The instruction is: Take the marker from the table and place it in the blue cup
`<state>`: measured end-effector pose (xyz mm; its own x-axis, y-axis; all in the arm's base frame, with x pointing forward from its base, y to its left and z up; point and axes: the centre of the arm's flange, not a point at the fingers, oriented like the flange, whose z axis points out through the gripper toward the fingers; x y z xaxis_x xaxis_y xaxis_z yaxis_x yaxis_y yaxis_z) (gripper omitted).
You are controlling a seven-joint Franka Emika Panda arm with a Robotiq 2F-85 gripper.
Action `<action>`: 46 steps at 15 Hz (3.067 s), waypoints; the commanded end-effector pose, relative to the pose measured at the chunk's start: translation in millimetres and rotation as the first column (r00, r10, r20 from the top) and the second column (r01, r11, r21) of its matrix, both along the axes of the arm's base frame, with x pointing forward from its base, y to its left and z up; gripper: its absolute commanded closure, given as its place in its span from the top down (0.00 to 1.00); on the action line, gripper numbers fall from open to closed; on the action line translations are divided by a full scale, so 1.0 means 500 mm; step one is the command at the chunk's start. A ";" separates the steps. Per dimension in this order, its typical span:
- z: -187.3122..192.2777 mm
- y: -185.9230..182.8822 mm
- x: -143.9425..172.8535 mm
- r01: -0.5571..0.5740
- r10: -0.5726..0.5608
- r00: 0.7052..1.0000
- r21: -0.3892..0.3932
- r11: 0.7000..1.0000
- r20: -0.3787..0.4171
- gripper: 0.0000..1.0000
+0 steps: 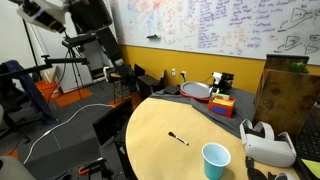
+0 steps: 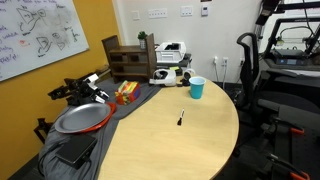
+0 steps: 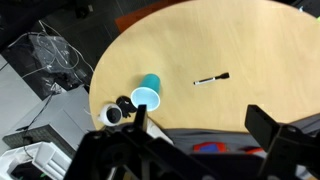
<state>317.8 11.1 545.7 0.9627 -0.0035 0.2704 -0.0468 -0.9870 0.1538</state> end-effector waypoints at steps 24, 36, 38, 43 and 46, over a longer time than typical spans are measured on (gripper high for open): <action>-0.076 0.026 0.159 0.511 -0.642 0.682 0.400 0.761 0.350 1.00; -0.215 -0.015 0.224 0.631 -0.837 0.535 0.604 0.487 0.116 1.00; -0.251 -0.015 0.234 0.643 -0.840 0.534 0.599 0.477 0.097 1.00; -0.314 -0.016 0.255 0.681 -0.842 0.538 0.564 0.466 0.045 1.00; -0.342 -0.020 0.271 0.677 -0.841 0.540 0.568 0.468 0.049 1.00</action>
